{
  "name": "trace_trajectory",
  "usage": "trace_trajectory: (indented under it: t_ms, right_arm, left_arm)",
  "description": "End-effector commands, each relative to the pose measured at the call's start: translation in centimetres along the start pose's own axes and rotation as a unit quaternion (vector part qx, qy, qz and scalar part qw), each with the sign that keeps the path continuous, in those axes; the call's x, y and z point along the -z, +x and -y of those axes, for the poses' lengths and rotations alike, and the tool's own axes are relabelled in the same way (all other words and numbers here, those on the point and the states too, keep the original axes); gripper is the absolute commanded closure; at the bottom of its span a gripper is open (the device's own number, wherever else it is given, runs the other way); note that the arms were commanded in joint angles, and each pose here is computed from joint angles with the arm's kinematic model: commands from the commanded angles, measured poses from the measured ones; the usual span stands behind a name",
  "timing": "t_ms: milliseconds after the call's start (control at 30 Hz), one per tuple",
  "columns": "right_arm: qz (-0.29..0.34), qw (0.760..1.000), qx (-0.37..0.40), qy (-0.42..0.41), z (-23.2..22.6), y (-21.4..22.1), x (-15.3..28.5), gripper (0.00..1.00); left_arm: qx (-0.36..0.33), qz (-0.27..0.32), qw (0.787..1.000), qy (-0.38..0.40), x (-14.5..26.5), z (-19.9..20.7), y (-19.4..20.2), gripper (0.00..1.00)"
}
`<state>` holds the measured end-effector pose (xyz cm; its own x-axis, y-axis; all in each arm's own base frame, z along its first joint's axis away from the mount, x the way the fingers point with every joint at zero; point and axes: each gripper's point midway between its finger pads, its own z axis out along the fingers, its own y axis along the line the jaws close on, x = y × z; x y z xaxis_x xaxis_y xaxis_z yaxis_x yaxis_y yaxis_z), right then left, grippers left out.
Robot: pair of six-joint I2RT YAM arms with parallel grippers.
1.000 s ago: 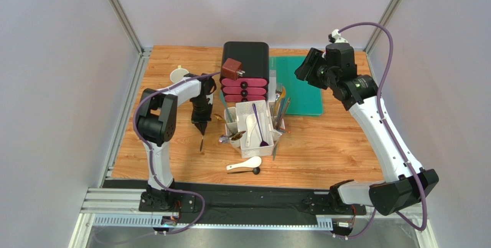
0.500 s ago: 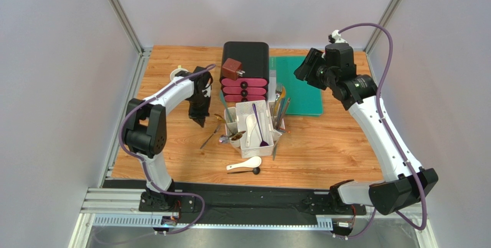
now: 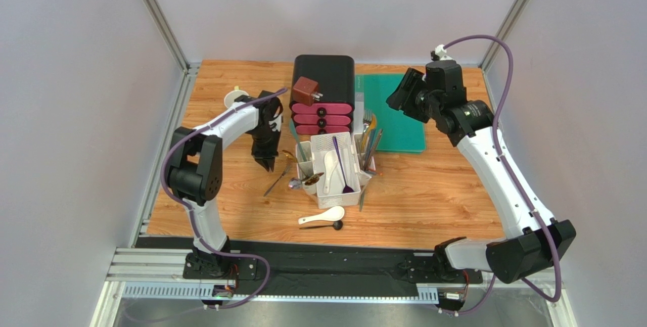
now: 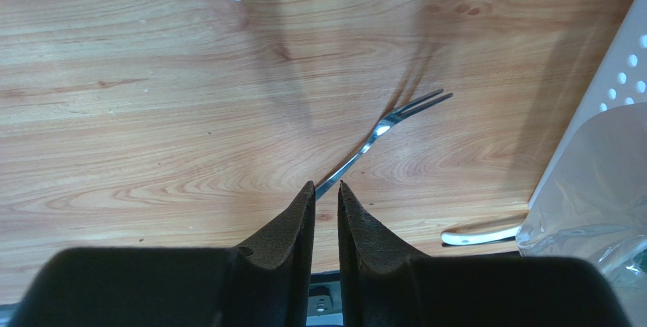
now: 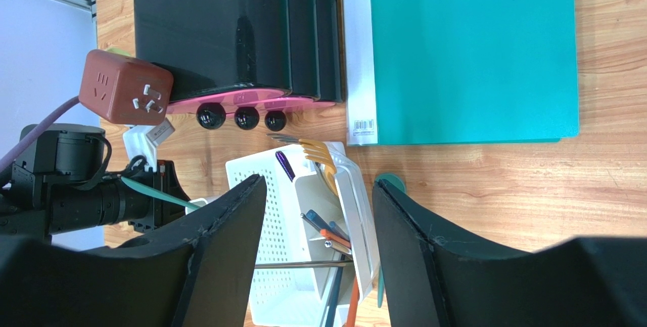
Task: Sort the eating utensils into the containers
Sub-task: Pick up the fork at the center of the board.
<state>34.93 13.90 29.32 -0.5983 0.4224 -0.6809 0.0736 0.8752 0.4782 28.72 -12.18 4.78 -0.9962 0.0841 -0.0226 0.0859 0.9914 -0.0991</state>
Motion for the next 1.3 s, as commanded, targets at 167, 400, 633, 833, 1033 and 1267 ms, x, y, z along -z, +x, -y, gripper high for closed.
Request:
trace_trajectory:
  t_ms: [167,400,633,833,1033,1267]
  right_arm:
    - [0.028,0.999,-0.010,-0.021,-0.8,-1.2,1.2,0.41]
    - [0.029,0.999,-0.008,-0.022,-0.7,-1.1,1.4,0.41]
    - [0.029,0.999,-0.002,-0.022,-0.8,-1.3,1.3,0.41]
    - [0.028,0.999,0.002,-0.020,-0.7,-1.4,1.2,0.41]
    - [0.029,0.999,0.002,-0.020,-0.6,-1.6,1.1,0.41]
    - [0.030,0.999,0.001,-0.018,-0.3,-1.7,1.3,0.41]
  left_arm:
    - [-0.035,-0.016,0.999,0.011,-1.2,1.7,0.8,0.77]
    - [-0.034,-0.029,0.999,0.015,-2.2,1.9,0.8,0.77]
    - [-0.033,-0.047,0.998,0.017,-2.6,2.0,1.0,0.75]
    - [-0.036,-0.051,0.998,0.019,-2.7,2.2,1.2,0.74]
    - [-0.039,-0.058,0.997,0.018,-3.3,2.5,1.3,0.74]
    - [-0.042,-0.062,0.997,0.006,-3.8,2.5,1.2,0.78]
